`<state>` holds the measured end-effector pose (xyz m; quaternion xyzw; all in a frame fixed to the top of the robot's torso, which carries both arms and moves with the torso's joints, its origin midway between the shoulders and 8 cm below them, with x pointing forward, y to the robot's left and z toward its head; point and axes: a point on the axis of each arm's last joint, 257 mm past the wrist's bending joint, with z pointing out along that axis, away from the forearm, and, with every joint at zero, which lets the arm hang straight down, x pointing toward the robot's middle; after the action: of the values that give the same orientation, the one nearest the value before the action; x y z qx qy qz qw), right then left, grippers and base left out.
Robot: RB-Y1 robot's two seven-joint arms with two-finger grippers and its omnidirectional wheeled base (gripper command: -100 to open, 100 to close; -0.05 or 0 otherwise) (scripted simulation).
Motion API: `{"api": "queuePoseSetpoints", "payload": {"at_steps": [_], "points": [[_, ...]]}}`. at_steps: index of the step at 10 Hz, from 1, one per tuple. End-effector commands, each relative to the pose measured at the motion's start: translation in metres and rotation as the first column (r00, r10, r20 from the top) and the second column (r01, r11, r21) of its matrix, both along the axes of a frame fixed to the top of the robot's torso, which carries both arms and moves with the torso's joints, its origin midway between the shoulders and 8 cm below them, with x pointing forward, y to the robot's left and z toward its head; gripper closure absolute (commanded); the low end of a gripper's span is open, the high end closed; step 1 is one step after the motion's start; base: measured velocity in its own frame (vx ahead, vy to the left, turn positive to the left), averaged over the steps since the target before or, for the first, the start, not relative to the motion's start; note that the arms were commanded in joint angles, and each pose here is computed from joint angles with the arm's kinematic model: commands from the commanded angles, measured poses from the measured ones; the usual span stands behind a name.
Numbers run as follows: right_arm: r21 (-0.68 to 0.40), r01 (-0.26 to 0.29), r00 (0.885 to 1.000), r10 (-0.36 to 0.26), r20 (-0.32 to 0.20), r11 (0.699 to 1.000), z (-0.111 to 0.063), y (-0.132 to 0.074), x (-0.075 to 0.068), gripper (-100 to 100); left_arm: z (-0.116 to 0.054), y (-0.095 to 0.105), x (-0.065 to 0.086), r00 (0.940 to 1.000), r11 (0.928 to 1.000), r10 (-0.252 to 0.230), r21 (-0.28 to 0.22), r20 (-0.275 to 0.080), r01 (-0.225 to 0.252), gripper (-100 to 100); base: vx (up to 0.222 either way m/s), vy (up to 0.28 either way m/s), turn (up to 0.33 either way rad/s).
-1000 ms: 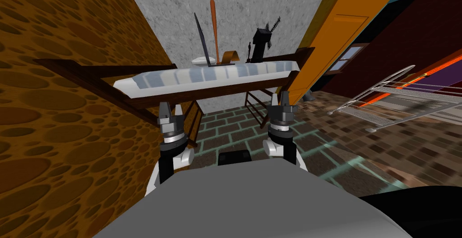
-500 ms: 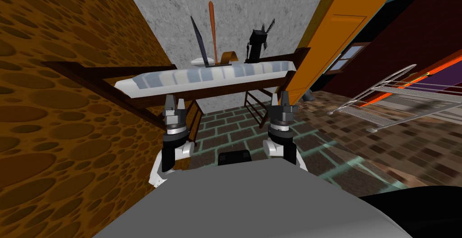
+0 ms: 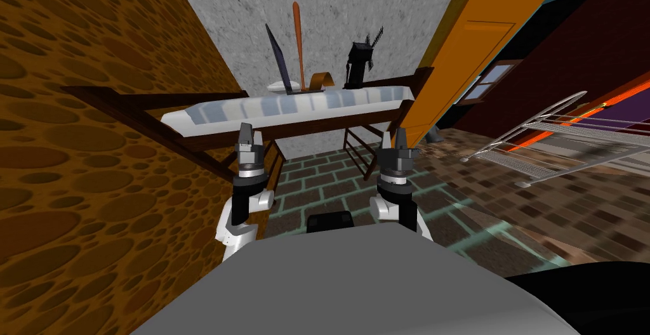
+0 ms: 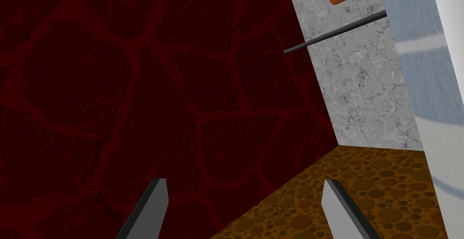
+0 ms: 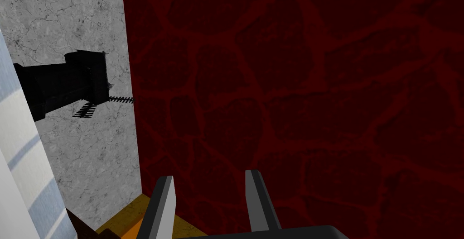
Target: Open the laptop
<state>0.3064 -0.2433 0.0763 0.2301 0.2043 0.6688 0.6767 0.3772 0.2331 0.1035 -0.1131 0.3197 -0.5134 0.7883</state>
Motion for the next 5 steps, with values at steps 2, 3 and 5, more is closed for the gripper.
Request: {"api": "queuePoseSetpoints", "payload": {"at_steps": [2,3,5], "points": [[0.0,0.0,1.0,0.0,0.0,1.0,0.0,0.0,0.0,0,0.021,-0.007,0.018,0.9998,0.9996,0.003,0.027,0.019,-0.004,-100,-0.012,-0.058,0.014],[0.0,0.0,1.0,0.0,0.0,1.0,0.0,0.0,0.0,0,0.025,-0.009,0.018,0.9996,0.9996,0.0,0.027,0.028,-0.001,-100,-0.002,-0.021,0.001],[0.0,0.0,1.0,0.0,0.0,1.0,0.0,0.0,0.0,0,0.035,-0.012,0.031,0.9996,0.999,0.009,0.044,0.026,-0.01,-100,-0.01,-0.042,0.016]]}}
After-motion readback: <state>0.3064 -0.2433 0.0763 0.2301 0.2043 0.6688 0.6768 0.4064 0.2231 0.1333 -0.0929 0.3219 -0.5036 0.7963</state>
